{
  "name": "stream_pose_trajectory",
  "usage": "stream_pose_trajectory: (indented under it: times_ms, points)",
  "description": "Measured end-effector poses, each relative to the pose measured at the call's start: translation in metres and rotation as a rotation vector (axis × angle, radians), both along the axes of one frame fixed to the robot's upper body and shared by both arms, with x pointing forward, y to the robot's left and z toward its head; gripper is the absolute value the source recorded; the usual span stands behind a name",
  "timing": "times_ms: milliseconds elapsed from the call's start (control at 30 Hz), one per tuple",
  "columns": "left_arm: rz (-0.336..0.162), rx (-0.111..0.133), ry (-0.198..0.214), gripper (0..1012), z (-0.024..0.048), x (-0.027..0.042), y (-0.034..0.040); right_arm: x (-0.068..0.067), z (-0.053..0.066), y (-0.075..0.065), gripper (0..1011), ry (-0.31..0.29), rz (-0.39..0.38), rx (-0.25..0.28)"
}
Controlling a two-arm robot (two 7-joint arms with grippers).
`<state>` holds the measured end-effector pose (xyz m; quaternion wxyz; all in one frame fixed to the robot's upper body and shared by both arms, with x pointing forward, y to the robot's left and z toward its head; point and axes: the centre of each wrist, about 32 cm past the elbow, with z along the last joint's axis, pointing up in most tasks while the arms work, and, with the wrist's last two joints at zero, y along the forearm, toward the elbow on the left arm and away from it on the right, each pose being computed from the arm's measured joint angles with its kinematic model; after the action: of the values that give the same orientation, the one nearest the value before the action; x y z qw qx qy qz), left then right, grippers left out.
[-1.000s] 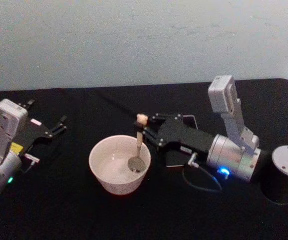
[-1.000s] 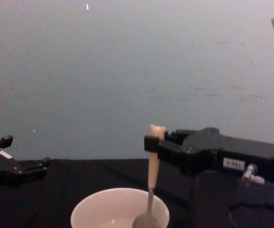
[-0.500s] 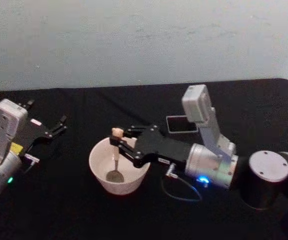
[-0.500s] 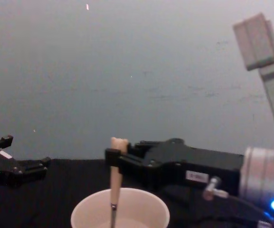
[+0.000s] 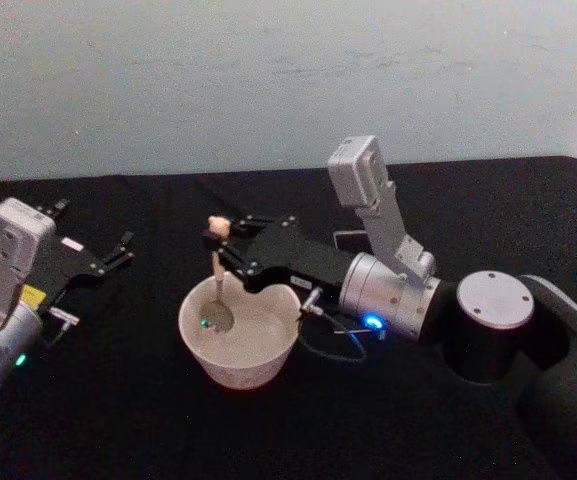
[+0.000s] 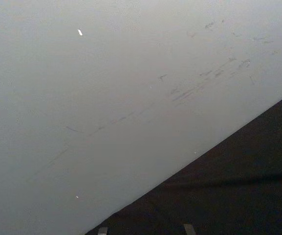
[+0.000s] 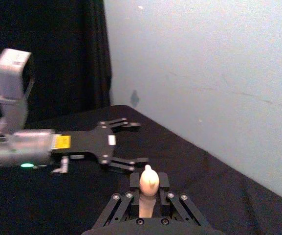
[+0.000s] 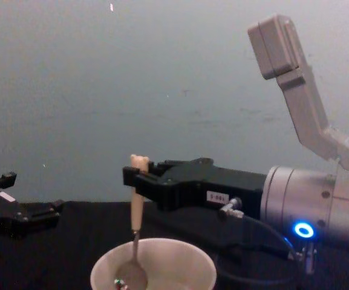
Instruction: Pick up the stirring spoon with one hand, stir inside the cup, then place it back in its original position.
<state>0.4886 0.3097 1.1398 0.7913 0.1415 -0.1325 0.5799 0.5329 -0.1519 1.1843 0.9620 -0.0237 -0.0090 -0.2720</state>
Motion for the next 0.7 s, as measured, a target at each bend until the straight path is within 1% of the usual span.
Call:
stream_pose_trajectory:
  times_ms: [67,133,233,367,400,500,600,700]
  points:
    - [0.0,0.0,0.0,1001,0.0,0.0,0.0,0.003,0.0,-0.002,215,-0.002,-0.013,-0.002]
    - [0.0,0.0,0.0,1001,0.0,0.0,0.0,0.006,0.0,-0.007,215,-0.009,-0.032,-0.008]
    - [0.0,0.0,0.0,1001,0.0,0.0,0.0,0.007,0.0,-0.013,215,-0.017,-0.045,-0.015]
    - [0.0,0.0,0.0,1001,0.0,0.0,0.0,0.005,0.0,-0.024,215,-0.028,-0.052,-0.021]
    - [0.0,0.0,0.0,1001,0.0,0.0,0.0,0.003,0.001,-0.03,215,-0.031,-0.051,-0.021]
    - [0.0,0.0,0.0,1002,0.0,0.0,0.0,-0.001,0.002,-0.038,215,-0.033,-0.041,-0.019]
    - [0.0,0.0,0.0,1001,0.0,0.0,0.0,-0.01,0.003,-0.049,215,-0.032,-0.012,-0.019]
    - [0.0,0.0,0.0,1001,0.0,0.0,0.0,-0.017,0.002,-0.054,215,-0.026,0.015,-0.019]
